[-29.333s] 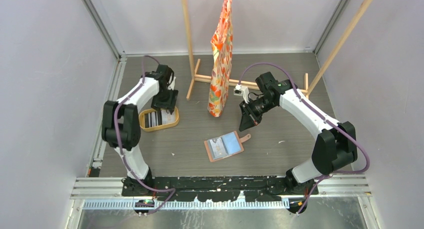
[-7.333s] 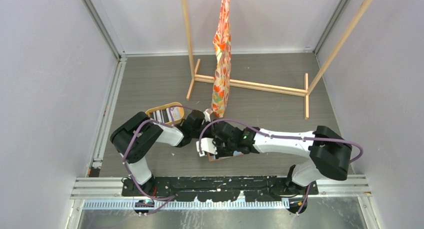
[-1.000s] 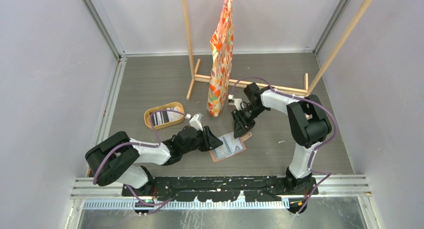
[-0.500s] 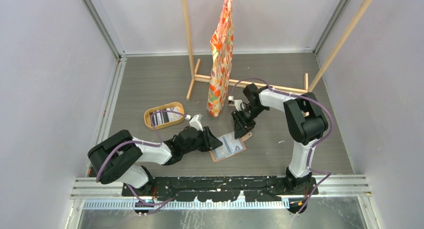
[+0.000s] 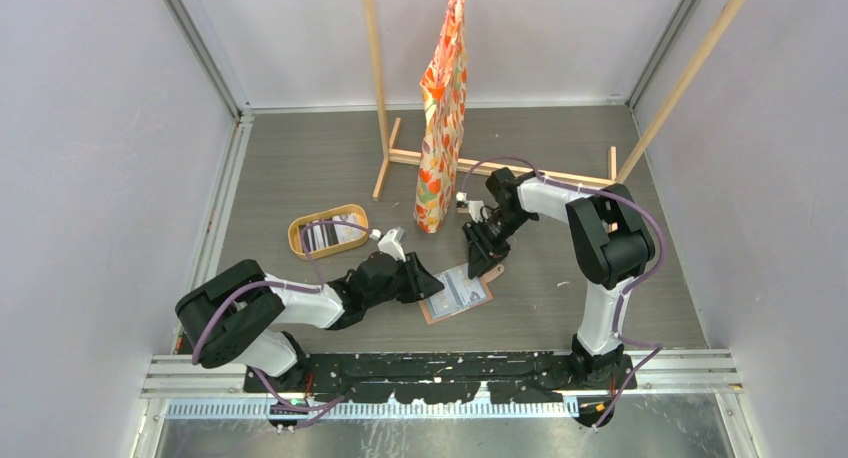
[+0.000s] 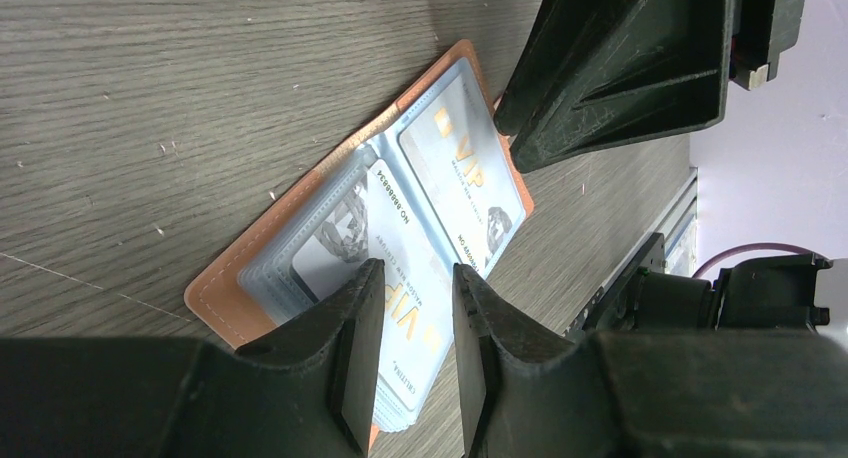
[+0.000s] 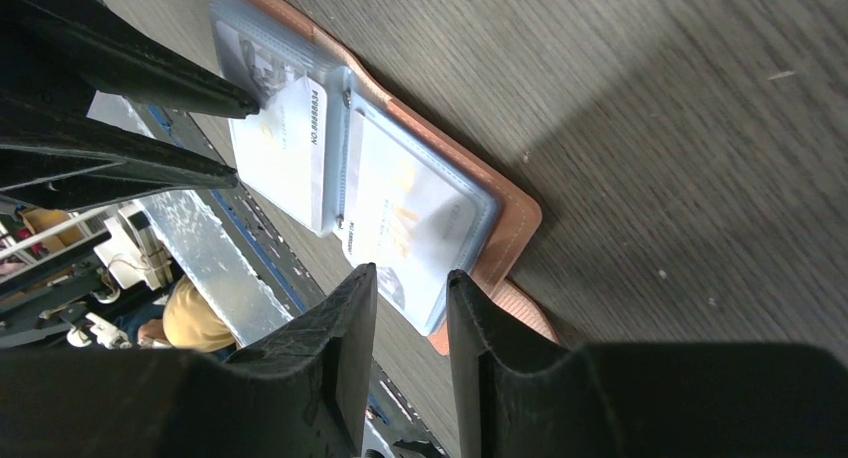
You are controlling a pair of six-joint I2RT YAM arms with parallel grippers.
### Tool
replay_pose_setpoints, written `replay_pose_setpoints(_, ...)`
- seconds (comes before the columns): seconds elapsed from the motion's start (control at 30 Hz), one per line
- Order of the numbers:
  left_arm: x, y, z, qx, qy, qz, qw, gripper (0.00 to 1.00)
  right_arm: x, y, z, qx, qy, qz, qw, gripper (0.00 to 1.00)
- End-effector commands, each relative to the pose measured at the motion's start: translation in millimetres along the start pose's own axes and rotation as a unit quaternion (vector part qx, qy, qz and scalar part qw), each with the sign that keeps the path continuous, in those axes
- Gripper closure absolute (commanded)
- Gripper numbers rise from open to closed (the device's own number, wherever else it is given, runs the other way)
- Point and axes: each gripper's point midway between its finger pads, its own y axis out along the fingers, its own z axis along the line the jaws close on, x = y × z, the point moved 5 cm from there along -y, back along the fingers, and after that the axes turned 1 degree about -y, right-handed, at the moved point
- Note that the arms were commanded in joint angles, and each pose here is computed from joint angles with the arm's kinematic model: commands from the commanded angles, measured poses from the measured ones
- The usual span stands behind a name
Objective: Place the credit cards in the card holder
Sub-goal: Insert the credit card into the card holder.
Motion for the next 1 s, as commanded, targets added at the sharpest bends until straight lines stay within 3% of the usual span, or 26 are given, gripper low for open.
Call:
replay_pose_setpoints(0.0,6.3,4.8,-7.8,-0.005,0.002,-0.012,1.000,0.67,9.2,-6.5,8.1,0.016,-0.011,-0.012,1.000,0.63)
replay_pose_setpoints(0.4,6.3,5.6,-8.3,-0.006,0.003,-0.011,1.000,0.67,7.8,-3.1,-1.3,-0.009,0.001,-0.002,1.000,0.62)
replay_pose_setpoints(0.97,4.8,6.7,-10.6,-0.015,0.005,-0.005,1.000,0.67,10.1,-8.1,21.5,0.066,-0.014,-0.014,0.998,0.64)
